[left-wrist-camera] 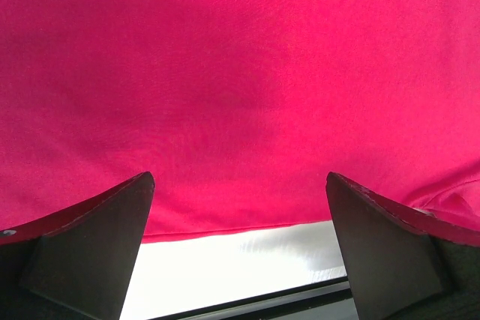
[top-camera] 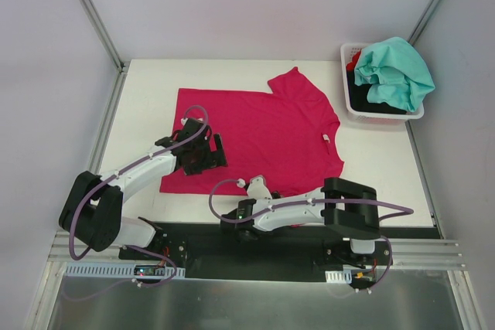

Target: Fold and stack the t-shirts

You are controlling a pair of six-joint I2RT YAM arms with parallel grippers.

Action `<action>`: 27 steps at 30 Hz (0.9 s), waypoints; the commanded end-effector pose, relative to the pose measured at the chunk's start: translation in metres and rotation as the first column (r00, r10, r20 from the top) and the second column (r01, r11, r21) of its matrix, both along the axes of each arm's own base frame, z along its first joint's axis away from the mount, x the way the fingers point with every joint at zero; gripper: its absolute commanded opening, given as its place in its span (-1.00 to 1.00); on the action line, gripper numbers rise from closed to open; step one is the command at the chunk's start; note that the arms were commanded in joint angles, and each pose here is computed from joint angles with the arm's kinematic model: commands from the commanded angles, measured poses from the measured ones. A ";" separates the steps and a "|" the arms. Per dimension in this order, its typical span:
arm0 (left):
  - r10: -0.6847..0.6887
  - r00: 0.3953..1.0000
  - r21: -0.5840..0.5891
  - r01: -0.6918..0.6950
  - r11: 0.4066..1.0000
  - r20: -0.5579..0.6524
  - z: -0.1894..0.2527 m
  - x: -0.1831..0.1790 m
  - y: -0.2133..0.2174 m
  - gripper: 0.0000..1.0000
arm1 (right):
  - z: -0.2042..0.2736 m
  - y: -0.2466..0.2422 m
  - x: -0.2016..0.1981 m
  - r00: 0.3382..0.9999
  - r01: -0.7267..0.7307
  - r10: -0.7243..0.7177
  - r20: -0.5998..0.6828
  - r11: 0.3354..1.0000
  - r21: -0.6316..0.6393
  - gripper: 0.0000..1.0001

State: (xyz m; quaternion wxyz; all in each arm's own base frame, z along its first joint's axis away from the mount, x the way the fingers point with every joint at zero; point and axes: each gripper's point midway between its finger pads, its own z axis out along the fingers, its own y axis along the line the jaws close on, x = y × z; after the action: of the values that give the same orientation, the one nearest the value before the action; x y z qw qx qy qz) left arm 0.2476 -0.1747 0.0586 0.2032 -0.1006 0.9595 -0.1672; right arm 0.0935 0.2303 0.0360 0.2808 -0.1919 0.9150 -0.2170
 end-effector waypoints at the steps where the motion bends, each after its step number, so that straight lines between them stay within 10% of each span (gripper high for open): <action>1: -0.008 1.000 0.001 0.008 1.000 0.027 0.007 0.007 -0.005 0.98 | 0.003 -0.022 0.010 0.998 0.009 -0.002 0.058 0.992 -0.122 0.07; 27: -0.012 0.999 0.001 0.012 1.000 0.031 0.008 0.007 -0.008 0.98 | 0.003 -0.048 -0.024 1.000 0.022 -0.021 0.008 0.977 -0.214 0.00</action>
State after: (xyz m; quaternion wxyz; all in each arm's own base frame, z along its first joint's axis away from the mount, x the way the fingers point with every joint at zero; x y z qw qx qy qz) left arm 0.2454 -0.1775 0.0557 0.1981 -0.0956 0.9614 -0.1655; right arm 0.0781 0.1877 0.0266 0.2623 -0.2237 0.8814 -0.3230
